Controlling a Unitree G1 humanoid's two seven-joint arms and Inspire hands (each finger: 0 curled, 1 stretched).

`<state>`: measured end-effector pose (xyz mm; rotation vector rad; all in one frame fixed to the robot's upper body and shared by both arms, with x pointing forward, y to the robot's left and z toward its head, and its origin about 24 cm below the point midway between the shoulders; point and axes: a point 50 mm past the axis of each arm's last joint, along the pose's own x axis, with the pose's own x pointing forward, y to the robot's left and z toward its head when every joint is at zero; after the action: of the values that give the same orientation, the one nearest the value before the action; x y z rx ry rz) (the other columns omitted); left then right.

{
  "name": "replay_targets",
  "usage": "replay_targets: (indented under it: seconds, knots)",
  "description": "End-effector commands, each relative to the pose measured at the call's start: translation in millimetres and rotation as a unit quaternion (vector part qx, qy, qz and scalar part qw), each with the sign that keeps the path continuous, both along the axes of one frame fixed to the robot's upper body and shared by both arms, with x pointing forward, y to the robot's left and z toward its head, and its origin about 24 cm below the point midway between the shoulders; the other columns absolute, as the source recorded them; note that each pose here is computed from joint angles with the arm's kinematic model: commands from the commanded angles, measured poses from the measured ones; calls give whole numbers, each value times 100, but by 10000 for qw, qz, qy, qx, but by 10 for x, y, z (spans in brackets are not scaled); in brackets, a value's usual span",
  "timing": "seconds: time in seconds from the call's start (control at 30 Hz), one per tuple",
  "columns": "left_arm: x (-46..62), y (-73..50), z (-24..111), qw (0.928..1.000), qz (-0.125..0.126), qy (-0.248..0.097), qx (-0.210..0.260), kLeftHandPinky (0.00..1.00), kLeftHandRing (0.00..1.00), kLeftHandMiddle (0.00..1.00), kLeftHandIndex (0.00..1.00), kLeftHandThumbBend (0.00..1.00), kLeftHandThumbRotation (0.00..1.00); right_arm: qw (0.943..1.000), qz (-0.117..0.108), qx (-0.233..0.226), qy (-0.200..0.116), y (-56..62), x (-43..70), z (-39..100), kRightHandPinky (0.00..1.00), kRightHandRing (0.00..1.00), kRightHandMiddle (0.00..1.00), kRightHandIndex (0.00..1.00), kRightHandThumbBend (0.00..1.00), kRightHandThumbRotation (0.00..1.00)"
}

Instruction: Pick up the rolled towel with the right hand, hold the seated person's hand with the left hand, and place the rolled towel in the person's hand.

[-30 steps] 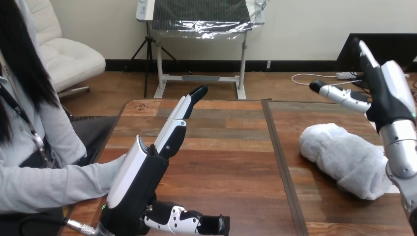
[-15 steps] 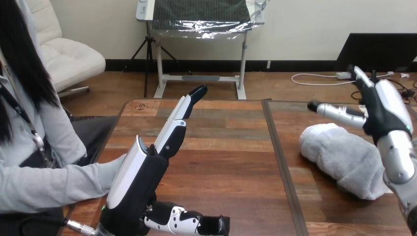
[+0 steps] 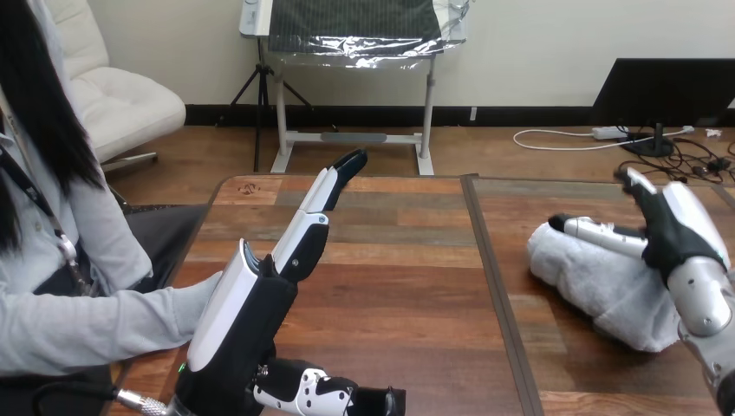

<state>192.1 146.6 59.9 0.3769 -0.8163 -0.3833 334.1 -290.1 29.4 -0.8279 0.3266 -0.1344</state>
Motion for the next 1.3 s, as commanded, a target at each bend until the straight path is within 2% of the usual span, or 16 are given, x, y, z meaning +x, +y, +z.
replay_targets:
  seconds: [0.0, 0.27, 0.47, 0.67, 1.07, 1.27]
  knots:
    - [50, -11, 138, 9991, -20, -389, -164, 85, 99, 100, 100, 100, 67, 9995, 189, 8, -263, 170, 217, 221, 75, 89, 92, 93, 100, 59]
    - [53, -8, 148, 9990, -39, -410, -159, 83, 100, 100, 100, 100, 67, 9998, 143, -110, 111, 172, 163, 94, 73, 88, 90, 93, 100, 62]
    - [53, -11, 152, 9989, -48, -419, -209, 83, 100, 100, 100, 100, 67, 9993, 162, -156, 295, 182, 119, 8, 71, 87, 89, 92, 100, 60]
    - [49, -9, 152, 9989, -53, -403, -219, 83, 100, 100, 100, 100, 67, 9978, 225, -241, 567, 192, 79, -72, 74, 89, 90, 93, 100, 63]
    - [40, 6, 156, 9989, -76, -405, -221, 80, 99, 100, 100, 100, 67, 9959, 248, -254, 834, 236, 6, -212, 75, 87, 90, 92, 100, 61]
    - [35, 13, 158, 9989, -86, -414, -200, 82, 100, 100, 100, 100, 67, 9949, 253, -203, 956, 260, -24, -270, 69, 84, 88, 92, 100, 60]
